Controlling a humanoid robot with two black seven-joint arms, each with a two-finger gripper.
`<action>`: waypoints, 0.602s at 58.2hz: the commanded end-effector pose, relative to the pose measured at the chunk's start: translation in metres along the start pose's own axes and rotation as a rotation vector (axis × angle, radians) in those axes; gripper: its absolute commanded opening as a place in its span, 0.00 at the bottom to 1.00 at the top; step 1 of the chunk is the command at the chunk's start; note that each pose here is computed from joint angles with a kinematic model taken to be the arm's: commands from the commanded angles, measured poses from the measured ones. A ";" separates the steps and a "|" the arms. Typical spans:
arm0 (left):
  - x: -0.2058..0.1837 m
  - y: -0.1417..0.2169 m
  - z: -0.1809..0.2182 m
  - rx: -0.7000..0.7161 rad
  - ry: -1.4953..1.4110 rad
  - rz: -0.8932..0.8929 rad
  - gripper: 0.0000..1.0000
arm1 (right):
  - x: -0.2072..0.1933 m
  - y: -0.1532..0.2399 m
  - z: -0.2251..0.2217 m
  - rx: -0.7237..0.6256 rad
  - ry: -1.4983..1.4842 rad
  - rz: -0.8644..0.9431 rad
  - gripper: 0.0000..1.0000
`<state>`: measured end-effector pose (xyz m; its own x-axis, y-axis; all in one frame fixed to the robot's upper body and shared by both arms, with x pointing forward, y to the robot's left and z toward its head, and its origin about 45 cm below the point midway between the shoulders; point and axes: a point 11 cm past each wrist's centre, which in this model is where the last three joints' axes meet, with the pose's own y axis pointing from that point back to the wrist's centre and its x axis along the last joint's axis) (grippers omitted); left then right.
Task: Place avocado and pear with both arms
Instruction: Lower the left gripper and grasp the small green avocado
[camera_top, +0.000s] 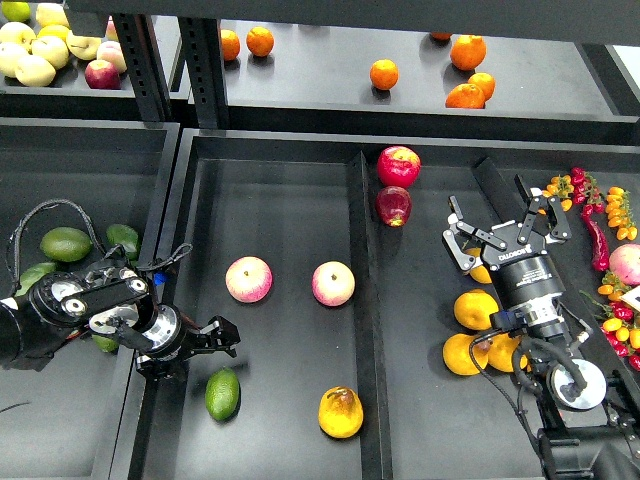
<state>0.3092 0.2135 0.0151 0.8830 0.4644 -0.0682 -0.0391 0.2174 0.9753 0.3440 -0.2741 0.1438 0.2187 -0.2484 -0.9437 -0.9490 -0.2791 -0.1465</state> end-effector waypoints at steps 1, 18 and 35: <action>-0.005 -0.004 -0.004 0.011 -0.002 -0.010 0.98 | 0.001 0.000 0.000 -0.001 0.000 0.002 0.99; -0.015 -0.011 -0.004 0.012 -0.006 -0.032 0.90 | 0.000 0.000 0.000 -0.001 0.000 0.000 0.99; -0.019 -0.012 0.006 -0.010 -0.008 -0.041 0.62 | 0.001 0.000 0.000 0.001 0.000 0.002 0.99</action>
<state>0.2948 0.2018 0.0048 0.8866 0.4509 -0.1029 -0.0055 0.2329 0.9725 0.3442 -0.2745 0.1436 0.2178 -0.2485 -0.9438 -0.9494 -0.2782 -0.1459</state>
